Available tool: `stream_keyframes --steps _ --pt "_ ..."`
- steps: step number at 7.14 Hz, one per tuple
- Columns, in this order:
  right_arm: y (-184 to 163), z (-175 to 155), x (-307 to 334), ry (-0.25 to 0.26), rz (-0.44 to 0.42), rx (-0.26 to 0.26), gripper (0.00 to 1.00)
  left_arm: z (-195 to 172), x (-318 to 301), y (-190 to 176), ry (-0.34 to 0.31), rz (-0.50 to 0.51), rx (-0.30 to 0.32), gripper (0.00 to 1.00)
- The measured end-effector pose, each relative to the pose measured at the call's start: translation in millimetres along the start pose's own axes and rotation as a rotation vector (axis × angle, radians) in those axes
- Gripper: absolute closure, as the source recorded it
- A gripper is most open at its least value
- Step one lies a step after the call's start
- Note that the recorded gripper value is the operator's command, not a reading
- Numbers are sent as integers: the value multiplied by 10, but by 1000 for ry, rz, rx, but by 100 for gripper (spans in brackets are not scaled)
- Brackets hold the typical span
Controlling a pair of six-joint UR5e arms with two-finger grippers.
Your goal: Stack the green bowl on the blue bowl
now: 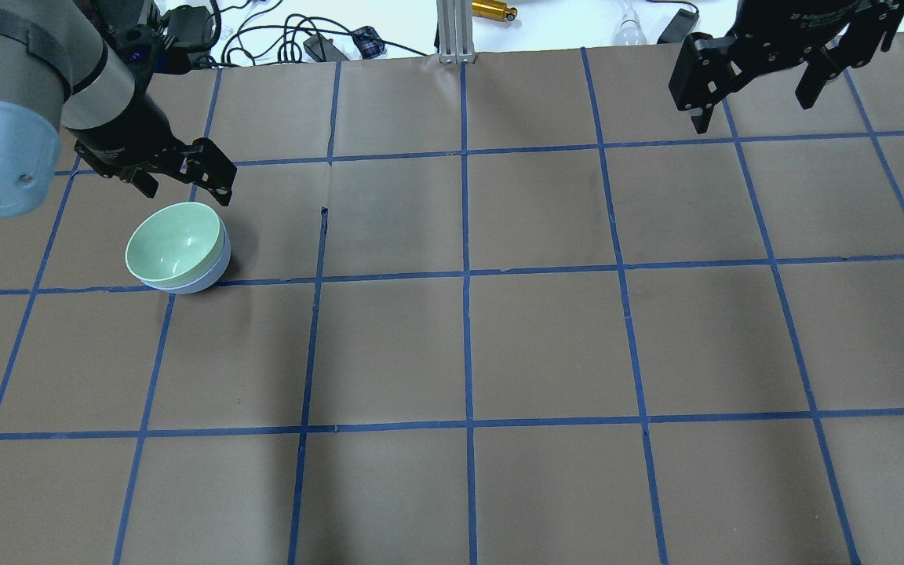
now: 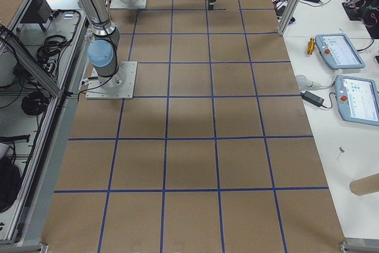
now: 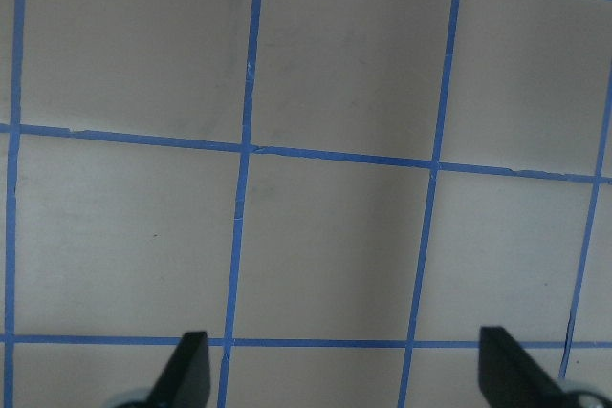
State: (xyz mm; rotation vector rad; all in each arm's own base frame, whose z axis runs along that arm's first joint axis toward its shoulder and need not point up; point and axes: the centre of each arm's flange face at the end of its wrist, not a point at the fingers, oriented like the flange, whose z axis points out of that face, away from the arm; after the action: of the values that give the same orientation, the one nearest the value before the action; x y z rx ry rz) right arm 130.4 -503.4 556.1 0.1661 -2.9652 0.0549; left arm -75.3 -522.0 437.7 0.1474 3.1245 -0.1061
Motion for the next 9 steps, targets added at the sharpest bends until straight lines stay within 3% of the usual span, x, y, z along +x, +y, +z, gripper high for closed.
stream_keyframes --steps 1,4,9 --pt "0 0 1 0 0 0 0 -113 150 65 1 -59 -3 0" --pt "0 0 -1 0 0 0 0 -407 521 293 2 -100 -60 0" --pt "0 0 -2 0 0 0 0 -532 666 442 -39 -83 -111 0"
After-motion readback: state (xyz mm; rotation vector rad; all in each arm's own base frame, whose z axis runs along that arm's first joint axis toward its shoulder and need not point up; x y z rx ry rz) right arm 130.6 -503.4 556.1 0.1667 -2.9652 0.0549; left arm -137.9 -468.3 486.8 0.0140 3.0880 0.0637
